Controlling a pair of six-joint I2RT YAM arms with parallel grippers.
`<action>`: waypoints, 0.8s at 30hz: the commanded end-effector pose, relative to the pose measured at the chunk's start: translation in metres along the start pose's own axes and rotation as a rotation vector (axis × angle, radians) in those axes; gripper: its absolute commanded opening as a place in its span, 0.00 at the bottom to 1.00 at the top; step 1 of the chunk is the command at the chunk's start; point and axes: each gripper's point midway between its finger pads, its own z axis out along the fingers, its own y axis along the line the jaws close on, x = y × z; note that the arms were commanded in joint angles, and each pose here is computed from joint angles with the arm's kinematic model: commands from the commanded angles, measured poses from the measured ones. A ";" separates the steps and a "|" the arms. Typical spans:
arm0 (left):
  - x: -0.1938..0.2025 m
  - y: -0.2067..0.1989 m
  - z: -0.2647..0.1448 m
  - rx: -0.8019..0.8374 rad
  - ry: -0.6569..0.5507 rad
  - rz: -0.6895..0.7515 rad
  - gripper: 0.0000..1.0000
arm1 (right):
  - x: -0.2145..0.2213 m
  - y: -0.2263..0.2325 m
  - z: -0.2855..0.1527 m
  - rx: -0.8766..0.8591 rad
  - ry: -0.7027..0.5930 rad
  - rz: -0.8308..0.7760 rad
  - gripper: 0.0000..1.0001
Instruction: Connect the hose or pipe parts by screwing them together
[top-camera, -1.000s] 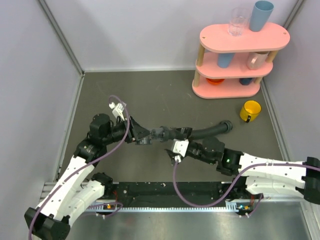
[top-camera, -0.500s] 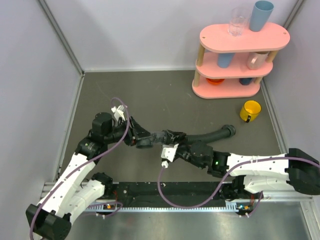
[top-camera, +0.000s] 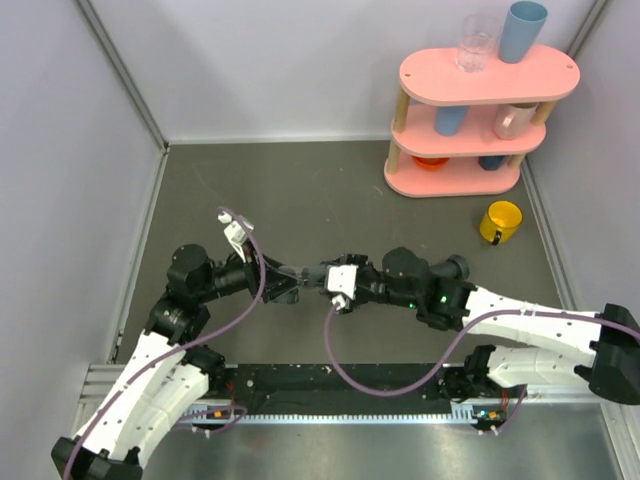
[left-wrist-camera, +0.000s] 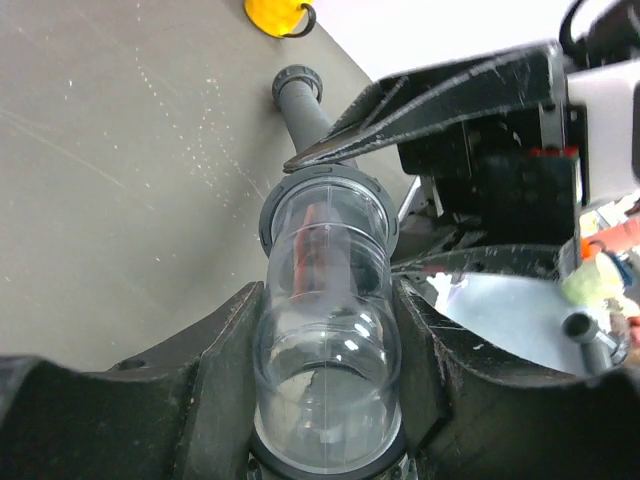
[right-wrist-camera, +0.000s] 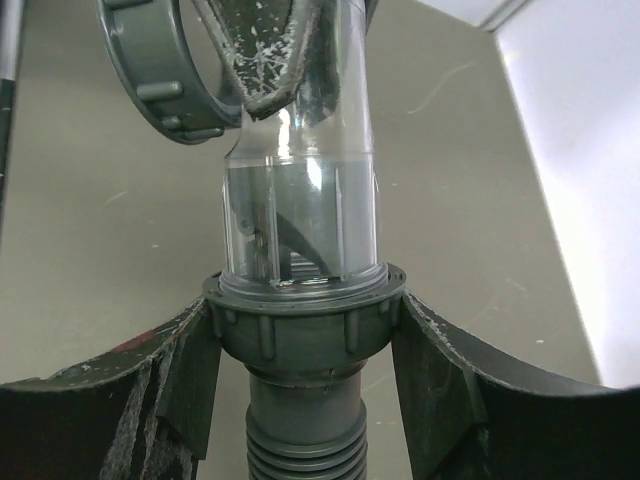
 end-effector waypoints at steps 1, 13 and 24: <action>-0.022 -0.013 0.010 0.144 -0.061 0.332 0.00 | -0.047 0.012 0.003 -0.191 -0.139 0.174 0.00; -0.032 0.034 0.024 -0.047 -0.028 0.112 0.00 | -0.014 0.001 0.003 -0.096 -0.005 0.316 0.61; -0.040 0.105 0.010 -0.281 -0.062 -0.050 0.00 | -0.016 -0.013 -0.048 0.065 -0.023 0.440 0.99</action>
